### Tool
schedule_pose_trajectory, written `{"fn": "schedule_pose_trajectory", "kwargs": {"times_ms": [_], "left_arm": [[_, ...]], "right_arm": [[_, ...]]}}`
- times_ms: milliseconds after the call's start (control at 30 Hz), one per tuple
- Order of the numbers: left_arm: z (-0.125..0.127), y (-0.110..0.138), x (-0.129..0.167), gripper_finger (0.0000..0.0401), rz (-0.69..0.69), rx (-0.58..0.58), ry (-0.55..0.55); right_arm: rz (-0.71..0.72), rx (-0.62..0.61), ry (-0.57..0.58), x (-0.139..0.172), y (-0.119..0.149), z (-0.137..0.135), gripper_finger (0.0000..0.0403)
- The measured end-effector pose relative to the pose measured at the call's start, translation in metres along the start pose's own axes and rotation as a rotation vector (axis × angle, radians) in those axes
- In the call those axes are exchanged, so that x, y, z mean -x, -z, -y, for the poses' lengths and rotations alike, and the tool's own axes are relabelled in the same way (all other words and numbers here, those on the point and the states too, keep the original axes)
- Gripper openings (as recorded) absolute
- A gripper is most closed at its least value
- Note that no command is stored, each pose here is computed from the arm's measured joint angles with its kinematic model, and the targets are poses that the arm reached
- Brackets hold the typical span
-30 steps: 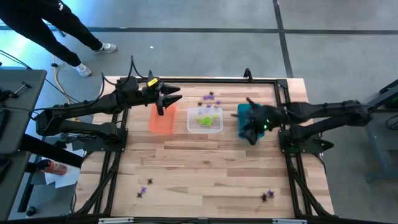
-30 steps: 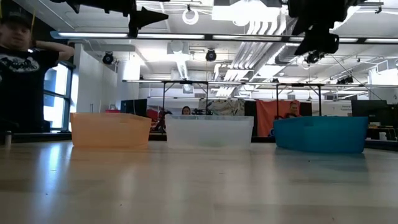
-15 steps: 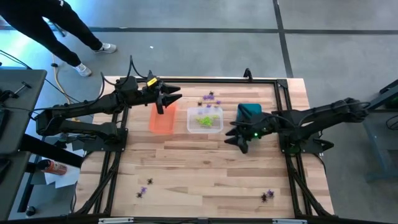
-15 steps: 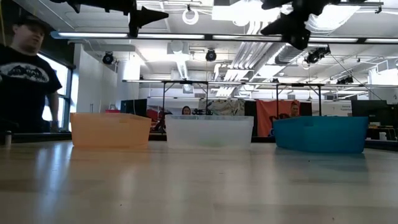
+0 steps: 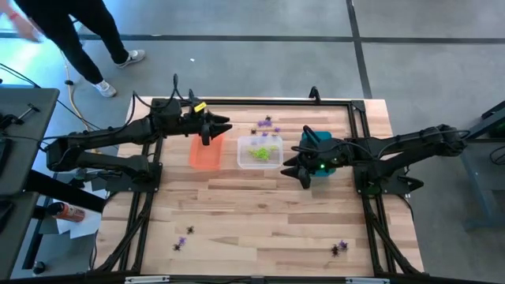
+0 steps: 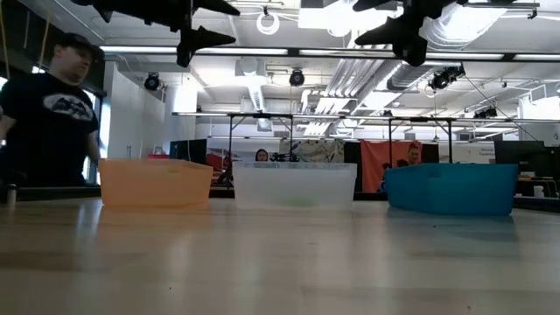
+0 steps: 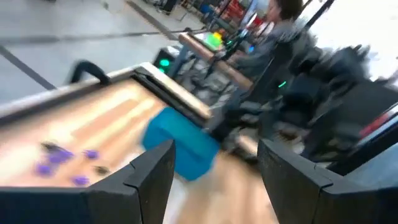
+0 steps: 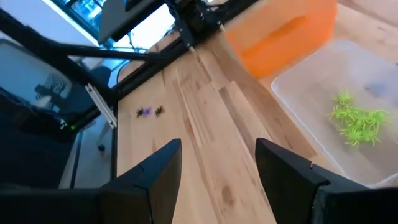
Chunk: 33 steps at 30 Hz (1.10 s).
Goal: Sort Halloween decoration
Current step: Put the purple spider toy into the blue bin
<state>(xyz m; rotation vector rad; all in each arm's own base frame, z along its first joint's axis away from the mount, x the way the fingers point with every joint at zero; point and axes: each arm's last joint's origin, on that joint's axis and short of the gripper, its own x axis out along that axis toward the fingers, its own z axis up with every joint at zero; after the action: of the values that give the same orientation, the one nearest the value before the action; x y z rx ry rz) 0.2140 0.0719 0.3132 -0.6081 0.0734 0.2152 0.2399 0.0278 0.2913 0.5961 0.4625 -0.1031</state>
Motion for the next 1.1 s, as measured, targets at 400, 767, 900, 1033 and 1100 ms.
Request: {"fn": "schedule_pose_trajectory", "kwargs": {"times_ms": [400, 767, 900, 1033, 1100], "left_arm": [[0.094, 0.071, -0.030, 0.0216, -0.795, -0.123, -0.108], [0.166, 0.194, 0.034, 0.0216, -1.071, -0.269, -0.259], [0.177, 0.235, 0.055, 0.0216, -1.156, -0.530, -0.184], [0.171, 0.268, 0.069, 0.0216, -1.245, -0.646, -0.167], [0.165, 0.279, 0.074, 0.0216, -1.273, -0.627, -0.158]], "right_arm": [[-0.326, -0.011, -0.054, 0.004, 0.022, 0.007, 0.0199], [-0.415, 0.242, -0.124, 0.008, 0.038, -0.005, 0.0199], [-0.419, 0.248, -0.130, 0.008, 0.040, -0.007, 0.0199], [-0.412, 0.224, -0.109, 0.009, 0.042, -0.008, 0.0199], [-0.398, 0.222, -0.086, 0.009, 0.042, -0.009, 0.0199]]}}
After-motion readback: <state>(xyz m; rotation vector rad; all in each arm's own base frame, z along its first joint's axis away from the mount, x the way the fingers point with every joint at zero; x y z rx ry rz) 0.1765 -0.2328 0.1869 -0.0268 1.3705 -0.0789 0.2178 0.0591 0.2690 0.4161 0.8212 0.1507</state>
